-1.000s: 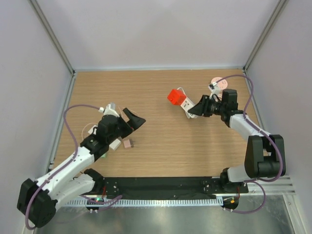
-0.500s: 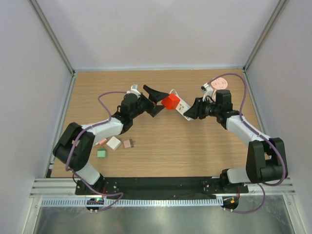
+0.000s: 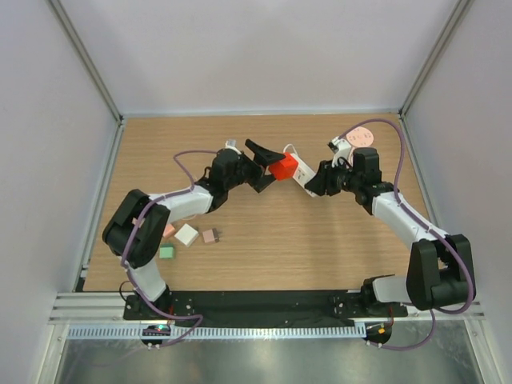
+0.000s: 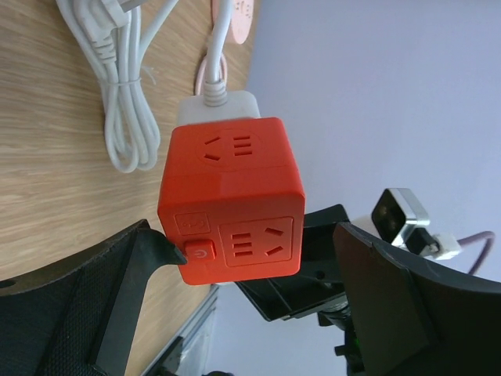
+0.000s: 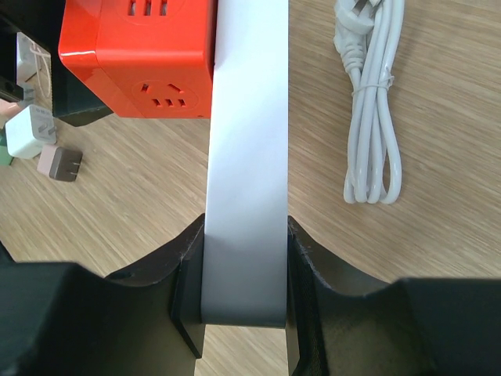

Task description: Pull the plug off the socket

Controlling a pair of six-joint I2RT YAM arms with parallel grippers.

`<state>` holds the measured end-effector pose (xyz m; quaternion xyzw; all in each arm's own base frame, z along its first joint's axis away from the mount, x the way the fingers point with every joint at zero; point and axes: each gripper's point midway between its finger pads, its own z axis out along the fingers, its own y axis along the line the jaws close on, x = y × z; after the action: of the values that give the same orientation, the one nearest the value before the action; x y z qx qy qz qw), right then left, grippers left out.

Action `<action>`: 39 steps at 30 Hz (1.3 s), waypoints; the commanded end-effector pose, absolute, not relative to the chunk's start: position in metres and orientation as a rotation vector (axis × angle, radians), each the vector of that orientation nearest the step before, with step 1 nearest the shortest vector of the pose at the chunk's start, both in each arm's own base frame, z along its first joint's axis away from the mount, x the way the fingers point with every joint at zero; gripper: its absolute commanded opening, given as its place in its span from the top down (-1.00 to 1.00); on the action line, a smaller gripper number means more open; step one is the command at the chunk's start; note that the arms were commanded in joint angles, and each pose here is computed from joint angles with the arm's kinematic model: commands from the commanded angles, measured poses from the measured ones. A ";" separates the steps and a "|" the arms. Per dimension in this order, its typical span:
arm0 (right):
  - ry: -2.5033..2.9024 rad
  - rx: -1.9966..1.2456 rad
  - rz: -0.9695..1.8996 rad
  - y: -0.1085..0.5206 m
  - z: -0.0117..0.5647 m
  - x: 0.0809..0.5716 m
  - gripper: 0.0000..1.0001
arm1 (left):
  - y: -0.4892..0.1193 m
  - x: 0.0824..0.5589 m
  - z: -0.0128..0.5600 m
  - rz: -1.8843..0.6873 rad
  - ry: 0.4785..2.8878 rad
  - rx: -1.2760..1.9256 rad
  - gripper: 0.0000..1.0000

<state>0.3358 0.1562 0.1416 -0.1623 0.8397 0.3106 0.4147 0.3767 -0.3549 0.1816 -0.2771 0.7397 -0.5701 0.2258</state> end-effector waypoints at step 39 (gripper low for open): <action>1.884 -0.524 0.797 0.174 0.194 0.341 0.98 | -0.329 0.361 0.187 -1.183 2.177 -0.550 -1.00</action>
<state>0.3303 0.1613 0.1462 -0.1790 0.8360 0.3038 0.4204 0.3546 -0.3234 0.1779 -0.1978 0.8232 -0.4404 0.2988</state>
